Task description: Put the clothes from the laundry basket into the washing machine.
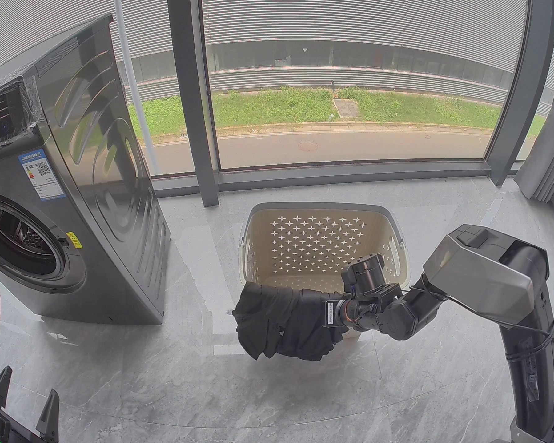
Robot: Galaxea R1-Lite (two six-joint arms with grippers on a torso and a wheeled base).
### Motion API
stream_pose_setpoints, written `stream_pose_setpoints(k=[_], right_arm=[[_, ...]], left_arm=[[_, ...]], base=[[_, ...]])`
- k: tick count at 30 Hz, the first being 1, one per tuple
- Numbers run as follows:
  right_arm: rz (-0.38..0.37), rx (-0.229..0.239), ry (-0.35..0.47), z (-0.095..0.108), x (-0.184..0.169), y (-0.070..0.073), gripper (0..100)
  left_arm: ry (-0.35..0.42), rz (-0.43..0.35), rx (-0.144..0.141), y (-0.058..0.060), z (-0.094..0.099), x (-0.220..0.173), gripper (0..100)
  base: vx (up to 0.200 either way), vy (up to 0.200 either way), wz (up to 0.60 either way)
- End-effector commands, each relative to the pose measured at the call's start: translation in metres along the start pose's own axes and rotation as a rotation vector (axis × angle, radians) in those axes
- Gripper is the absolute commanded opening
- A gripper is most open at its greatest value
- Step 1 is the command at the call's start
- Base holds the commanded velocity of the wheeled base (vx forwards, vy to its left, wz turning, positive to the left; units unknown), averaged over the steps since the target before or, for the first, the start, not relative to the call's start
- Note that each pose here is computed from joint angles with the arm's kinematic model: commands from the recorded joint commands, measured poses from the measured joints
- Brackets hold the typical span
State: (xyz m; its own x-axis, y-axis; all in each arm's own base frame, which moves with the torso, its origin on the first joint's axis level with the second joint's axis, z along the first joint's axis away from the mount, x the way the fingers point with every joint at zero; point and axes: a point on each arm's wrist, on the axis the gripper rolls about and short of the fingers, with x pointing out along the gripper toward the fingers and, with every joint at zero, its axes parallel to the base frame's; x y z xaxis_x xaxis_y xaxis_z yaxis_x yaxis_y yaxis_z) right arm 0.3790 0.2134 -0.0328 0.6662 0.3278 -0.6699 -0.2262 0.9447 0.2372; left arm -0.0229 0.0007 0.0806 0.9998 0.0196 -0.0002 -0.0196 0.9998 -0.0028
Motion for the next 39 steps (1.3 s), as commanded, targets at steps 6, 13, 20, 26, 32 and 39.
stream_pose_setpoints(k=[6,13,20,26,32,39], right_arm=[[0.018,-0.003,-0.009,0.002,-0.014,0.007,0],[0.1,-0.026,-0.137,0.019,-0.063,0.029,0],[0.106,-0.061,-0.254,0.023,-0.095,0.028,0],[0.138,-0.07,-0.356,0.026,-0.112,0.027,0],[0.161,-0.066,-0.429,0.034,-0.126,0.028,0],[0.268,-0.067,-0.7,0.071,-0.185,0.045,0]], left_arm=[[0.001,0.002,0.0,0.0,-0.005,0.0,100],[0.001,0.0,0.001,0.0,-0.005,0.0,100],[0.001,0.0,0.001,0.0,-0.005,0.0,100],[0.001,0.0,0.0,0.0,-0.005,0.0,100],[0.001,0.0,0.0,0.0,-0.005,0.0,100],[0.003,-0.001,0.004,0.0,-0.005,0.0,100]], base=[[0.0,0.0,0.0],[0.0,0.0,0.0],[0.0,0.0,0.0],[0.0,0.0,0.0],[0.0,0.0,0.0],[0.0,0.0,0.0]])
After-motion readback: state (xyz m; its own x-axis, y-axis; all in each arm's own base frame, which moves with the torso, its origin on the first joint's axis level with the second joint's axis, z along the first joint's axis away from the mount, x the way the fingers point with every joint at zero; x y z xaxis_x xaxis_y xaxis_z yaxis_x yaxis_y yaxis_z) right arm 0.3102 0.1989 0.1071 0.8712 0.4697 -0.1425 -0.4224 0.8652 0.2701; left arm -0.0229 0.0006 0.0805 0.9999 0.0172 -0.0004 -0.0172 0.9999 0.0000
